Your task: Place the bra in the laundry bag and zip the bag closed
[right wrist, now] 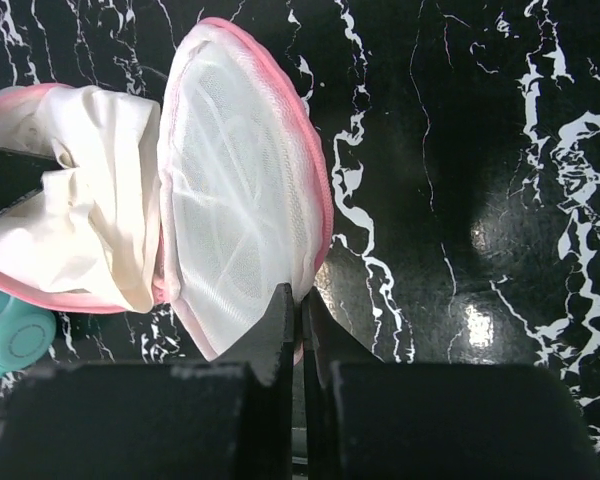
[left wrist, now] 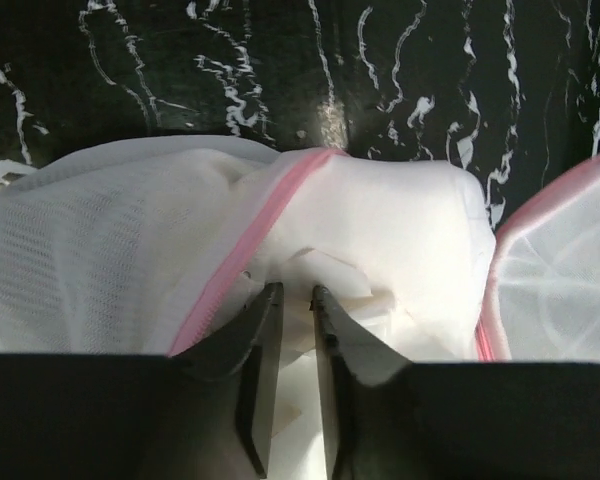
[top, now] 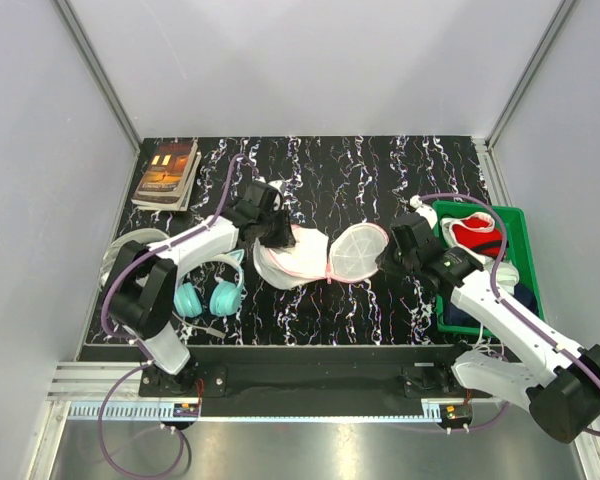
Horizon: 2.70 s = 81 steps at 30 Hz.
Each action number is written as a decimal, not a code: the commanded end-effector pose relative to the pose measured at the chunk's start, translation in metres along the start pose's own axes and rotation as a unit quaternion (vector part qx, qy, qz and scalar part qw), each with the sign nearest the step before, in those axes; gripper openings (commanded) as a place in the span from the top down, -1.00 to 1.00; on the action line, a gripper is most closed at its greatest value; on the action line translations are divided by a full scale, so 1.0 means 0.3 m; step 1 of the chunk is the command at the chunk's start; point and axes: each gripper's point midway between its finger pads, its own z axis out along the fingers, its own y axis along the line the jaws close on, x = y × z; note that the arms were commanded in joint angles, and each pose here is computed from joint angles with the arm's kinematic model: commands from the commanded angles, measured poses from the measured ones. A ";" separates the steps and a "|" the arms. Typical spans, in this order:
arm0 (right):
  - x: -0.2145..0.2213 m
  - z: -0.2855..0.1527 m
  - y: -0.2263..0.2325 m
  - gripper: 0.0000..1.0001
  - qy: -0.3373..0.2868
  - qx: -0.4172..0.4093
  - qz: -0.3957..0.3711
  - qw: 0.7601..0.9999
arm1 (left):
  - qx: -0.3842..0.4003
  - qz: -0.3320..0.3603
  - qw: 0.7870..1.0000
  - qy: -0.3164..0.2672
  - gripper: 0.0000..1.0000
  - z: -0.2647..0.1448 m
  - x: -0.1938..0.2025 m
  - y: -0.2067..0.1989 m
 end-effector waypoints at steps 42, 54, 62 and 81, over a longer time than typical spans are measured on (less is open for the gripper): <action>-0.348 -0.425 0.110 1.00 -0.166 -0.075 -0.068 0.981 | 0.042 0.045 0.998 0.028 0.83 0.087 0.261 -0.168; -0.331 -0.495 0.065 1.00 -0.206 -0.103 -0.068 0.971 | -0.005 0.039 0.998 0.041 0.57 0.125 0.247 -0.069; -0.249 -0.384 0.115 1.00 -0.117 -0.103 -0.072 0.985 | 0.109 0.103 0.986 -0.069 -0.62 -0.253 0.018 -0.324; -0.225 -0.327 0.113 1.00 -0.040 -0.028 -0.009 0.999 | 0.220 0.262 0.883 -0.320 -0.82 -0.412 0.088 -0.718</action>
